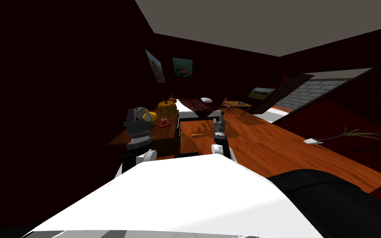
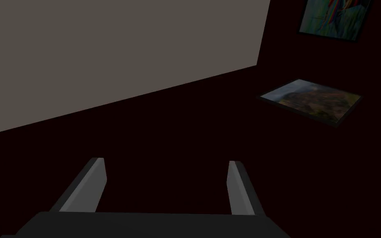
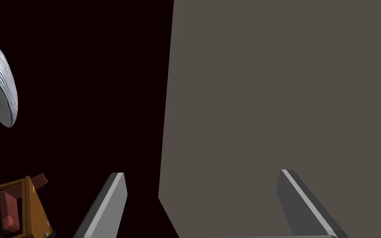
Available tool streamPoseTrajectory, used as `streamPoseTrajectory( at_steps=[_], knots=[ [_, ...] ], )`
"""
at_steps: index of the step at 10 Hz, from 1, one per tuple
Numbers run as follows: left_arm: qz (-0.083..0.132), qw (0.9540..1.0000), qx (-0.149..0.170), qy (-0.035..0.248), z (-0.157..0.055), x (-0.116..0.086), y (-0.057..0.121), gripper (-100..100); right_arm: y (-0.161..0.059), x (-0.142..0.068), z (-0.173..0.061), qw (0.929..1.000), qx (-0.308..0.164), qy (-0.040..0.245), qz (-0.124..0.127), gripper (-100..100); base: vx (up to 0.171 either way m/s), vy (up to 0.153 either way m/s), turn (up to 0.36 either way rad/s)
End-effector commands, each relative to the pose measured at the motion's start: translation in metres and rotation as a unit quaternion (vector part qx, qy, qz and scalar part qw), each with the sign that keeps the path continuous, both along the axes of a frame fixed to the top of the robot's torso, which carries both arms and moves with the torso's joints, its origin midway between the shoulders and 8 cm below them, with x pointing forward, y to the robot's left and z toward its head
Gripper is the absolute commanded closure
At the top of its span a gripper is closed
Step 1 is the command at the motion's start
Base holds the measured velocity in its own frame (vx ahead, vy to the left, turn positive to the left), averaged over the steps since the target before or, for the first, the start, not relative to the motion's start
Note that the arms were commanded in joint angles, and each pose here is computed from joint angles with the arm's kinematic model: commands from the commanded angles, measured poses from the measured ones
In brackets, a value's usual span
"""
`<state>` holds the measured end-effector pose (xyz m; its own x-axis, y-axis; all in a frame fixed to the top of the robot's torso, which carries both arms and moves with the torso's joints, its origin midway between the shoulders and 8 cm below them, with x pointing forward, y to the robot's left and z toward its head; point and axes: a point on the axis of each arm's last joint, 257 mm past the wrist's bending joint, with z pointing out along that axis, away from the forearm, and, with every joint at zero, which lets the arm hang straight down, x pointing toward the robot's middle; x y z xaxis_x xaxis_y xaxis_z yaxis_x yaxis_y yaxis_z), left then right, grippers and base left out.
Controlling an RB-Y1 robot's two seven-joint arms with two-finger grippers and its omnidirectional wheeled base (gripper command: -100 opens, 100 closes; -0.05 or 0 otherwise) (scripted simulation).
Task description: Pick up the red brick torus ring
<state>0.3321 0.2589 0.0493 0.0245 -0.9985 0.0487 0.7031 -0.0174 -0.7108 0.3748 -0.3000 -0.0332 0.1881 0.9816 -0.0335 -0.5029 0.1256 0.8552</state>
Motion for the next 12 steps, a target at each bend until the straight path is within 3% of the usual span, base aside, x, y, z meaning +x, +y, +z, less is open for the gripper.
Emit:
streamPoseTrajectory(
  at_steps=[1, 6, 12],
  knots=[
    [-0.012, 0.9997, 0.013, 0.019, -0.008, 0.010, -0.004, -100, 0.000, 0.000, 0.000, 1.0000, 0.000, 0.000, 0.000, 0, -0.013, -0.010, -0.052],
    [-0.031, 0.9965, 0.030, 0.071, -0.030, 0.041, -0.007, -100, 0.000, 0.000, 0.000, 1.0000, 0.000, 0.000, 0.000, 0, -0.040, -0.016, -0.053],
    [-0.045, 0.9857, 0.041, 0.157, -0.066, 0.086, -0.005, -100, 0.000, 0.000, 0.000, 1.0000, 0.000, 0.000, 0.000, 0, -0.063, -0.026, -0.077]
  ],
)
